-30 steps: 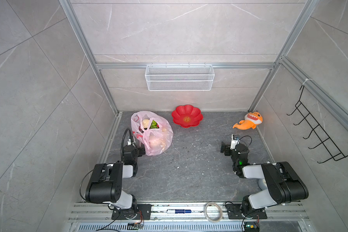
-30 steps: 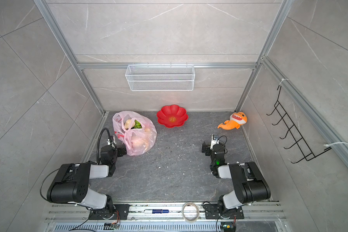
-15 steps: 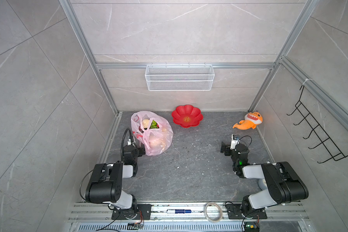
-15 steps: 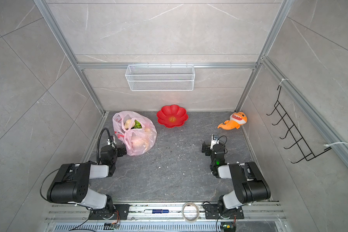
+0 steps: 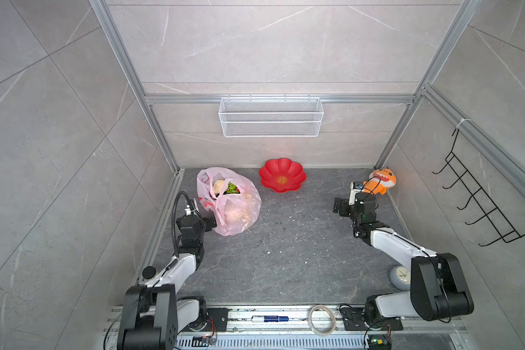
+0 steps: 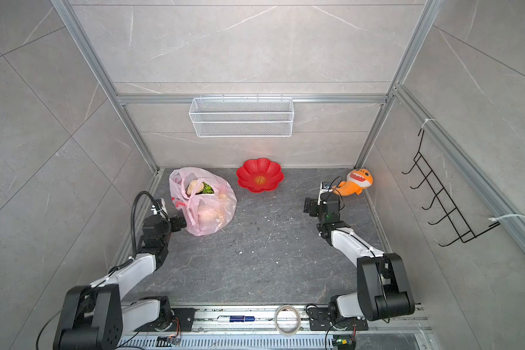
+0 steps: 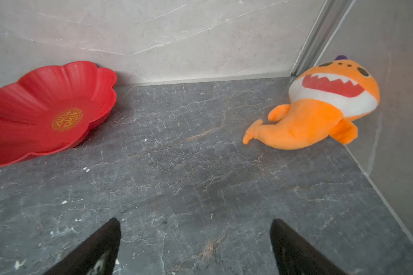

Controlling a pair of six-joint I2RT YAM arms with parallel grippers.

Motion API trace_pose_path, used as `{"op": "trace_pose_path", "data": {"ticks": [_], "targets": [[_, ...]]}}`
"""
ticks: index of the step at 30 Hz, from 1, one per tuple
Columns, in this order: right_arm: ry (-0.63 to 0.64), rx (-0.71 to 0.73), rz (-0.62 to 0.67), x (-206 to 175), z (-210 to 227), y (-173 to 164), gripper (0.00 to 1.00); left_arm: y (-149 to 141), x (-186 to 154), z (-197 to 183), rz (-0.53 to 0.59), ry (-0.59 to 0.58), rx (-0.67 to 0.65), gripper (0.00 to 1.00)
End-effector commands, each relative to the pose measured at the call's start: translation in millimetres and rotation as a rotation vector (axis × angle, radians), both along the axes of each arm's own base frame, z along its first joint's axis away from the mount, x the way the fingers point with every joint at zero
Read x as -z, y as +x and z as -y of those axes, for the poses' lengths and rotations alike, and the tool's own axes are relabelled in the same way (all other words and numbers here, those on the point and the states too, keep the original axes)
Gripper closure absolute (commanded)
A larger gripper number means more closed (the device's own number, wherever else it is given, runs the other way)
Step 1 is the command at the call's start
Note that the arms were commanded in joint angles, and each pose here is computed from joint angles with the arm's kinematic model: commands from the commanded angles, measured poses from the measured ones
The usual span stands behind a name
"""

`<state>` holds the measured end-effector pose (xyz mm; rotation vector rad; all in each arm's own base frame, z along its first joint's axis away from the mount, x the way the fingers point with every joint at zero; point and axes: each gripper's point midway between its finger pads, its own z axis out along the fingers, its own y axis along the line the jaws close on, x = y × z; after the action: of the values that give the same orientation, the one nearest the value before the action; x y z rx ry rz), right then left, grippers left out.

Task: Take fruits out of the plastic bag
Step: Move the plate to the center of the table.

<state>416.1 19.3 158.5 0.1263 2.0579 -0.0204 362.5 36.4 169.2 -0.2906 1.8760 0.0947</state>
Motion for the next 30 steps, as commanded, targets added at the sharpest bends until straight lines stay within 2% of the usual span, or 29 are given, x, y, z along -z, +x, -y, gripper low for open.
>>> {"op": "trace_pose_path", "data": {"ticks": [1,3,8,13,18,24,30], "targets": [[0.107,0.116,-0.19,24,9,-39,0.01,-19,-20,-6,-0.023,-0.173,-0.101,0.0],[0.162,0.104,-0.201,17,3,-45,0.01,-22,-31,7,-0.016,-0.228,-0.039,0.0],[0.263,0.021,-0.239,-7,-17,-63,0.01,-45,-49,7,-0.064,-0.307,-0.098,0.0],[0.358,-0.114,-0.26,-24,-51,-76,0.01,-68,-74,17,-0.079,-0.28,-0.094,0.0],[0.394,-0.112,-0.316,-26,-70,-78,0.0,-76,-81,35,-0.152,-0.227,-0.078,0.0],[0.372,-0.095,-0.315,-39,-103,-59,0.0,-61,-75,81,-0.257,-0.156,0.016,0.0],[0.378,-0.024,-0.288,-33,-132,-12,0.01,-42,-57,127,-0.353,-0.146,0.12,0.0]]}}
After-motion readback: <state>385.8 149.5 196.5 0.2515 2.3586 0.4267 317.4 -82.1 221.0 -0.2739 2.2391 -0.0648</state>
